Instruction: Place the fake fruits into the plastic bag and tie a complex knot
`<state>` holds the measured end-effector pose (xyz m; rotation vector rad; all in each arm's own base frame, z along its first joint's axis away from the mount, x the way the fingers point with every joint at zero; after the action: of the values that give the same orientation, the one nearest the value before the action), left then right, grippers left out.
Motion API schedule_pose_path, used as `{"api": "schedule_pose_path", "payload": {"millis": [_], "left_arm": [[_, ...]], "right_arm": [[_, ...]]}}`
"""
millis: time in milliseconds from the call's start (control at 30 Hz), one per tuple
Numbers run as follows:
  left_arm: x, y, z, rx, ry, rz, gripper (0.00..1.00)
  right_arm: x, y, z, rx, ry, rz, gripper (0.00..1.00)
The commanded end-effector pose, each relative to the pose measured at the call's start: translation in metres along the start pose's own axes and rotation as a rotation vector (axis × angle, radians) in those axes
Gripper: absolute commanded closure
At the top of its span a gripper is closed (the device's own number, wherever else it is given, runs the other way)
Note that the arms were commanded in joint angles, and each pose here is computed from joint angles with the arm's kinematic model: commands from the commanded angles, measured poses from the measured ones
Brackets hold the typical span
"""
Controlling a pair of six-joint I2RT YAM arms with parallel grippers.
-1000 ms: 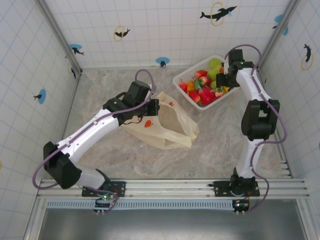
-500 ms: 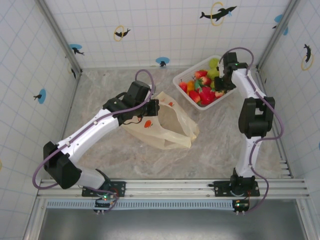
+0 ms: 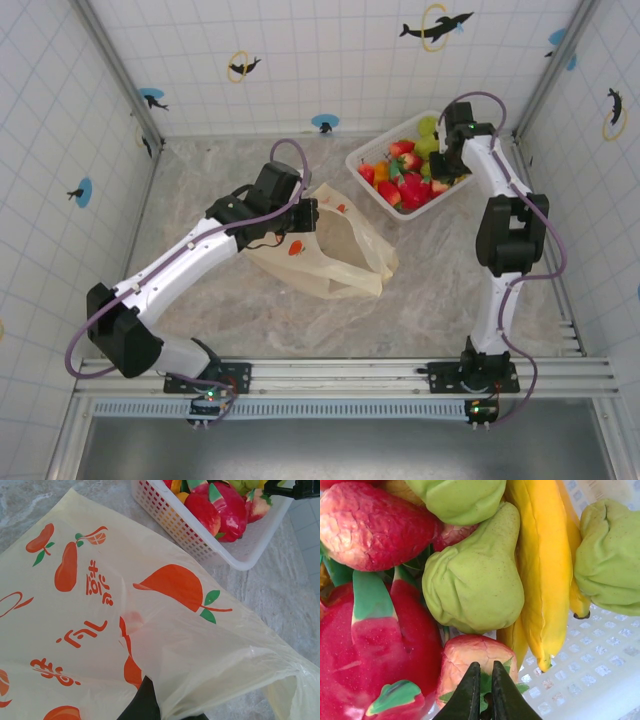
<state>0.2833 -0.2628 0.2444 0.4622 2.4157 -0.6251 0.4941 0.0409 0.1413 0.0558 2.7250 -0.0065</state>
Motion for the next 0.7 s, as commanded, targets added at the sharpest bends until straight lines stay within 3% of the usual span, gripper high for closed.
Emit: {"api": "schedule_pose_path", "payload": {"millis": [0, 267, 667], "left_arm": [[-0.002, 0.004, -0.005, -0.021, -0.001, 0.013, 1.0], [-0.002, 0.004, -0.007, -0.025, -0.005, 0.013, 1.0], [-0.008, 0.003, -0.013, -0.024, -0.027, 0.017, 1.0]], "right_arm": [[-0.012, 0.0, -0.029, 0.014, -0.055, -0.01, 0.89], [-0.009, 0.003, -0.033, 0.021, -0.05, -0.02, 0.96], [-0.034, 0.007, -0.108, -0.019, -0.243, 0.006, 1.0]]}}
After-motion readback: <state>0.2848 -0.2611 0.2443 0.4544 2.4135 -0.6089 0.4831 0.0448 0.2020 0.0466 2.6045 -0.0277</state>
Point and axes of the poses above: each hand's point on the last joint's axis, 136 mm out from that joint toward the fingers, its own z axis out along the fingers, its own y axis along the line the jaws close on, x = y × z, the point moved 2 cm from there along -z, back along the fingers, and after that the axes turned 10 degrees about z, right-handed, at the moved point
